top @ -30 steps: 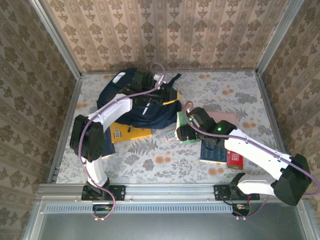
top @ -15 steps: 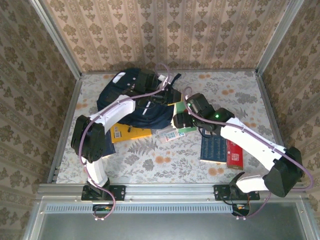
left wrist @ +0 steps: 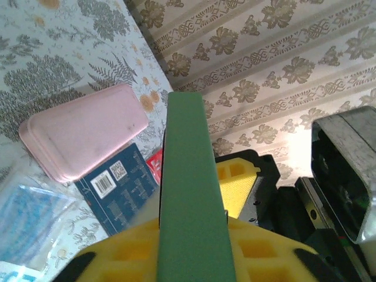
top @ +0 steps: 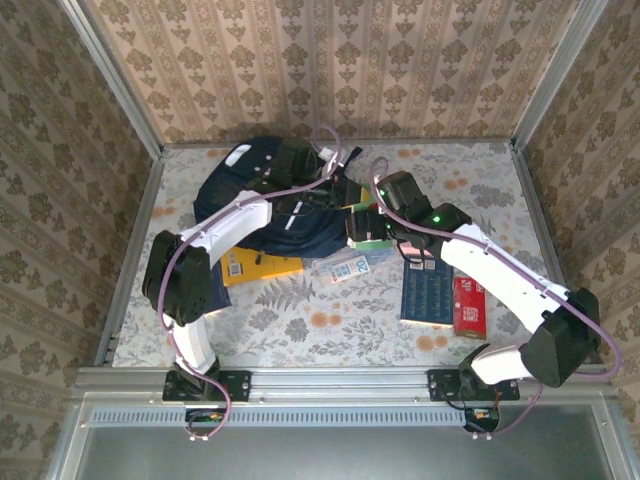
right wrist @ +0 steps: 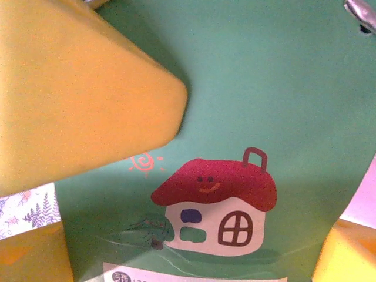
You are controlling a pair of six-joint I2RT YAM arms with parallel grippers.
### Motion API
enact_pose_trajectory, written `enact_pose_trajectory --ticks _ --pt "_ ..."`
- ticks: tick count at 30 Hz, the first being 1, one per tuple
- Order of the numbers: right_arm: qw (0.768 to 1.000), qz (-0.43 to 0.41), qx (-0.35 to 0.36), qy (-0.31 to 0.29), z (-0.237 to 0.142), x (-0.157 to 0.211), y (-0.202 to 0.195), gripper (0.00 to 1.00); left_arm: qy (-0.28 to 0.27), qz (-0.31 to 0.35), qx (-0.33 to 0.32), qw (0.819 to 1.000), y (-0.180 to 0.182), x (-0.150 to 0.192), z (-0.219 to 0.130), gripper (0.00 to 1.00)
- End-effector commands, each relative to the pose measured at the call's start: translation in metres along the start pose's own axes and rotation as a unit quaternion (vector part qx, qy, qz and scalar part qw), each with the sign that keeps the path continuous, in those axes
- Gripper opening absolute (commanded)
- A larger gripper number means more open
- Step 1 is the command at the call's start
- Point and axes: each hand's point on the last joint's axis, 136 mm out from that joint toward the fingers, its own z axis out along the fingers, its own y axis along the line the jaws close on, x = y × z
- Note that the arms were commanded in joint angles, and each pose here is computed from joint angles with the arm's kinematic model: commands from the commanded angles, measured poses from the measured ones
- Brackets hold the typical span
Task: Pack books, pencil case, and school supplies into a backpack
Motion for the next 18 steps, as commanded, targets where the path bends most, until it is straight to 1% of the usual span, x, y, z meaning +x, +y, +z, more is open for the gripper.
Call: enact_pose_trajectory --ticks 1,2,3,5,6,7,11,13,15,18 --pt "0.999 0.0 -0.032 -0.013 0.0 -0.013 0.014 0.92 0.006 0.007 0.02 1.0 -0.006 0.002 0.001 0.07" --pt "0.999 0.0 -0.034 -0.012 0.0 -0.012 0.014 0.94 0.003 0.008 0.02 1.0 -0.006 0.0 0.0 0.03" --pt "0.999 0.0 -0.034 -0.011 0.0 -0.01 0.013 0.98 0.0 0.006 0.02 1.0 -0.005 -0.001 -0.002 0.0" --pt "0.999 0.004 -0.032 -0.013 0.001 -0.007 0.011 1.0 -0.013 0.0 0.023 1.0 -0.004 -0.007 -0.007 0.0" --pt "0.999 0.01 -0.042 -0.034 -0.01 -0.012 0.013 1.0 -0.021 -0.004 0.024 0.999 -0.002 -0.01 -0.01 0.0" --pt "0.998 0.017 -0.049 -0.04 -0.014 -0.012 0.013 1.0 -0.029 -0.008 0.027 0.999 -0.002 -0.014 -0.013 0.0" --pt "0.987 0.097 -0.095 -0.091 -0.038 -0.013 0.007 1.0 -0.072 -0.03 0.048 0.996 -0.001 -0.035 -0.031 0.0" --pt "0.971 0.166 -0.128 -0.119 -0.049 -0.016 -0.001 1.0 -0.092 -0.041 0.059 0.993 -0.005 -0.044 -0.039 0.0" --pt "0.942 0.241 -0.183 -0.146 -0.057 -0.022 -0.005 1.0 -0.114 -0.041 0.077 0.99 -0.017 -0.054 -0.047 0.0" --pt "0.897 0.326 -0.252 -0.16 -0.06 -0.033 -0.006 1.0 -0.145 -0.044 0.094 0.984 -0.036 -0.064 -0.053 0.0"
